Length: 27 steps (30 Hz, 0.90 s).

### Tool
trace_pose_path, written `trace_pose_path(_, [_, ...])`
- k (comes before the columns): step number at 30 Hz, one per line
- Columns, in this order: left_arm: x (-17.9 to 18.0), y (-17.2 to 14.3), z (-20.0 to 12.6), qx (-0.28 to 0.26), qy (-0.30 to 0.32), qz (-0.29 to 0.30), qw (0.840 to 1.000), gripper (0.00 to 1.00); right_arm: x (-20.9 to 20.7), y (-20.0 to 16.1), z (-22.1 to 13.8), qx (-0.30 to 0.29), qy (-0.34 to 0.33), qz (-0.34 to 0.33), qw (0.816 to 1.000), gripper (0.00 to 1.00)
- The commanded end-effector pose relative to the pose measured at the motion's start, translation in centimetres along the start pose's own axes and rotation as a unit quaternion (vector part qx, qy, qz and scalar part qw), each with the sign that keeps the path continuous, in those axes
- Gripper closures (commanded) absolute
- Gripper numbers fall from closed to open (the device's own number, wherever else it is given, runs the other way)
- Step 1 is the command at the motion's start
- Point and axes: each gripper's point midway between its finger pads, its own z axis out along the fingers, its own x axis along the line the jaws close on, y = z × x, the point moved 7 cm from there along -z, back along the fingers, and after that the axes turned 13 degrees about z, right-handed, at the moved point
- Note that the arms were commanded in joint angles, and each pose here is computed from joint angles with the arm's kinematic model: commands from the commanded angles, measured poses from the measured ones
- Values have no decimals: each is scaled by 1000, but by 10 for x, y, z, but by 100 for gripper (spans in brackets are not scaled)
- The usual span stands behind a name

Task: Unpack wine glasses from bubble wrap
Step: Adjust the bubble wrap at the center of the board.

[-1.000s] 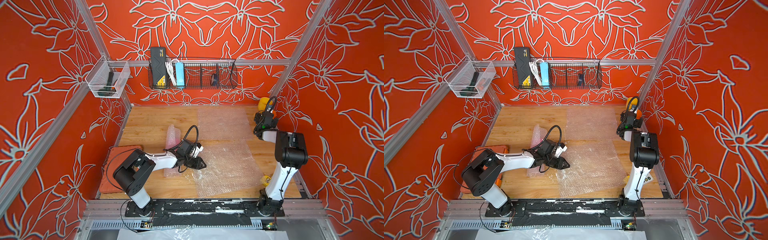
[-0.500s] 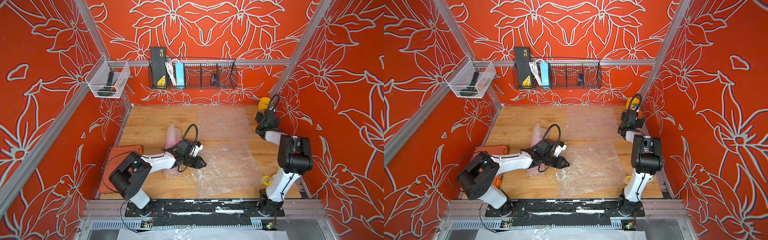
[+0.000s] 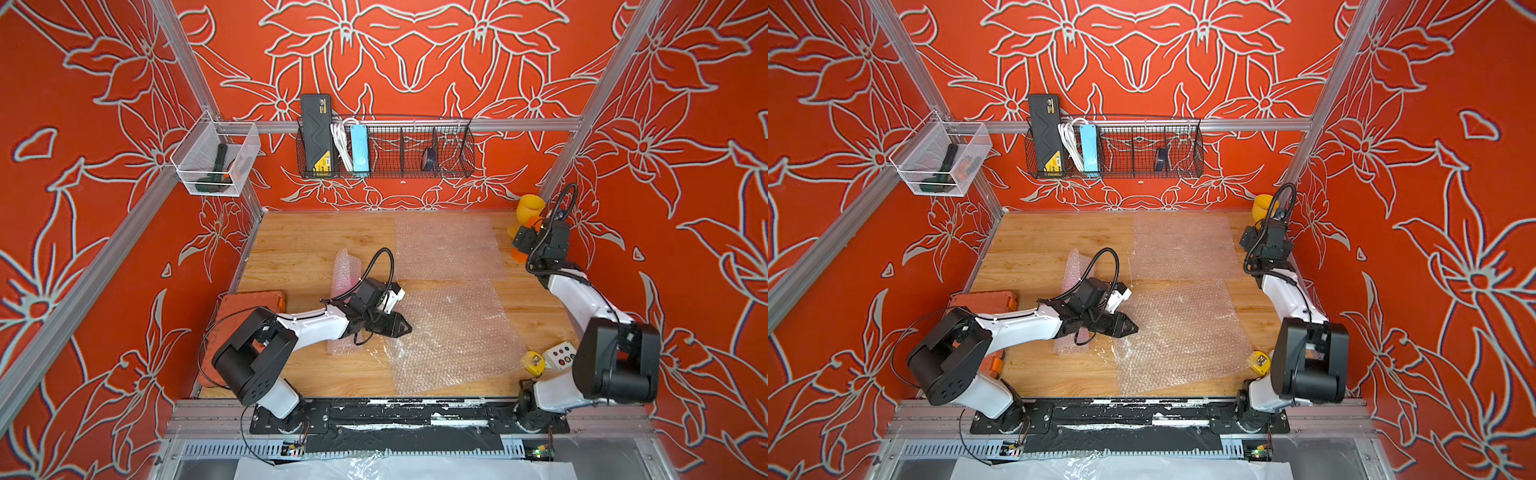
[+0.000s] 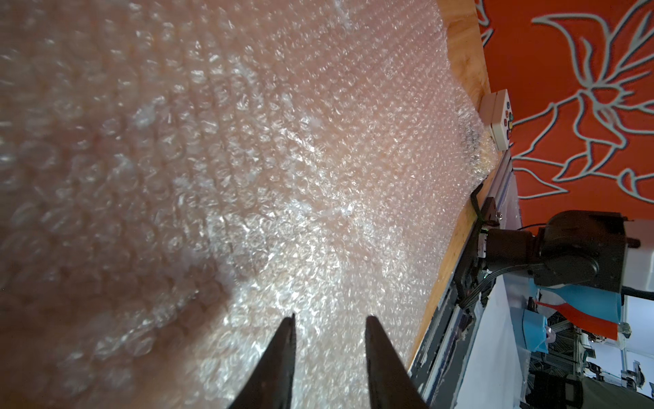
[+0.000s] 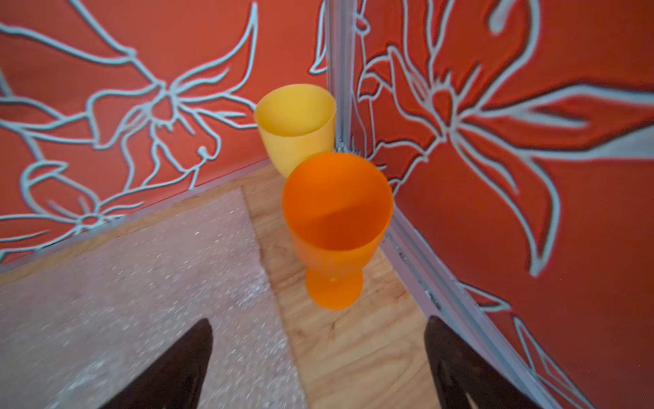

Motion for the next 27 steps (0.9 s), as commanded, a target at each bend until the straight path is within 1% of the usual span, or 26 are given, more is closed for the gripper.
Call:
trace_pose_path(1, [6, -3, 3, 11, 12, 9, 1000, 67, 9, -47, -24, 131, 49, -5, 990, 10])
trace_pose_path(3, [9, -2, 7, 17, 21, 10, 1000, 67, 21, -63, -37, 178, 80, -22, 980, 12])
trace_pose_path(4, [11, -2, 8, 19, 23, 9, 1000, 67, 28, -73, -44, 206, 102, -33, 973, 14])
trace_pose_path(7, [16, 1, 12, 22, 39, -3, 999, 67, 45, -112, -63, 279, 144, -53, 948, 15])
trace_pose_path(10, [20, 3, 18, 25, 46, -11, 999, 67, 52, -155, -72, 348, 182, -39, 919, 16])
trace_pose_path(13, [24, 4, 25, 27, 49, -18, 998, 67, 46, -189, -69, 397, 184, -18, 899, 17])
trace_pose_path(14, [26, 5, 28, 28, 49, -20, 998, 67, 43, -198, -66, 409, 178, -13, 895, 17])
trace_pose_path(18, [31, 6, 39, 37, 48, -24, 998, 67, 38, -213, -57, 423, 169, -15, 890, 18])
trace_pose_path(23, [40, 9, 49, 45, 65, -23, 997, 67, 24, -218, -46, 409, 109, -37, 905, 17])
trace_pose_path(25, [42, 12, 51, 49, 71, -21, 996, 67, 14, -217, -44, 402, 87, -35, 911, 17])
trace_pose_path(27, [42, 15, 52, 46, 73, -18, 996, 67, 6, -212, -44, 389, 79, -26, 917, 17])
